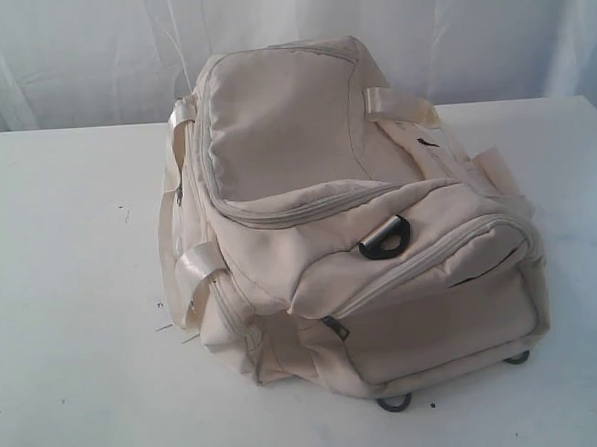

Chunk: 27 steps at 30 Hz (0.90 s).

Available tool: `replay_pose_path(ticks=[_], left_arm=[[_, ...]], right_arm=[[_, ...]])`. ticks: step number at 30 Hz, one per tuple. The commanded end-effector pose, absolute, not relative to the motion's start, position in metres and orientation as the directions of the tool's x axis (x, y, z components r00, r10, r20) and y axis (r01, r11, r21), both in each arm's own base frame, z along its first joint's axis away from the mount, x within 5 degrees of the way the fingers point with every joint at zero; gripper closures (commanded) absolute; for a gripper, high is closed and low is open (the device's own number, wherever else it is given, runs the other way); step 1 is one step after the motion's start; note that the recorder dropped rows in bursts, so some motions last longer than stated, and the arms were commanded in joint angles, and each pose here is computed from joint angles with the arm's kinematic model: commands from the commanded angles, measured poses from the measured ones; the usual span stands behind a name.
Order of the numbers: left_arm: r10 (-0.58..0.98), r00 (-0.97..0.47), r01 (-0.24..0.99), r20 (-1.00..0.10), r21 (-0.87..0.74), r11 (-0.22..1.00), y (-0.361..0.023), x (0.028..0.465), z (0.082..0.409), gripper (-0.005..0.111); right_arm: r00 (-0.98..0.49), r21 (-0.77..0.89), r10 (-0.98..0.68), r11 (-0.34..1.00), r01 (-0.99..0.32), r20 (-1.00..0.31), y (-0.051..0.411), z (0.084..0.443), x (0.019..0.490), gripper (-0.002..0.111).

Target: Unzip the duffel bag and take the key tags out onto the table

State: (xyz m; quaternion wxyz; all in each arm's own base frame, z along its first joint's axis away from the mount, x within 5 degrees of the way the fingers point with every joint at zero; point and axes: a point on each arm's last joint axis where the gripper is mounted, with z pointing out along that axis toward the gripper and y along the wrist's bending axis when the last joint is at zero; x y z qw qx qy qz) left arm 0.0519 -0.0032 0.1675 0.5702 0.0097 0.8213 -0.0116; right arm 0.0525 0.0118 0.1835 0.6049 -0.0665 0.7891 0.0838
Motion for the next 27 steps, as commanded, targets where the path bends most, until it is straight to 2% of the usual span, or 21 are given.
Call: replay_pose_path(ticks=[1,7,15,22,27], left_arm=[[-0.006,-0.351,0.033,-0.936,-0.019,0.999,-0.004,0.052,0.167,0.107],[-0.009,-0.267,0.024,-0.964,-0.016,1.000,-0.003,0.054,0.174,0.107],[-0.012,0.037,-0.007,-0.999,-0.013,1.000,0.000,0.058,0.202,0.107],[-0.011,0.135,-0.017,-0.991,-0.014,1.000,0.001,0.057,0.211,0.107],[-0.008,0.243,-0.028,-0.970,-0.016,0.999,0.002,0.055,0.221,0.107]], right_arm=[[-0.243,0.046,-0.005,0.978,-0.205,-0.970,0.012,0.184,0.053,0.108],[-0.228,0.046,-0.002,0.978,-0.206,-0.974,0.012,0.185,0.053,0.108],[0.100,0.049,0.073,0.974,-0.222,-0.992,0.012,0.216,0.055,0.108],[0.188,0.048,0.092,0.973,-0.226,-0.978,0.012,0.224,0.053,0.108],[0.194,0.048,0.093,0.973,-0.226,-0.976,0.012,0.224,0.053,0.108]])
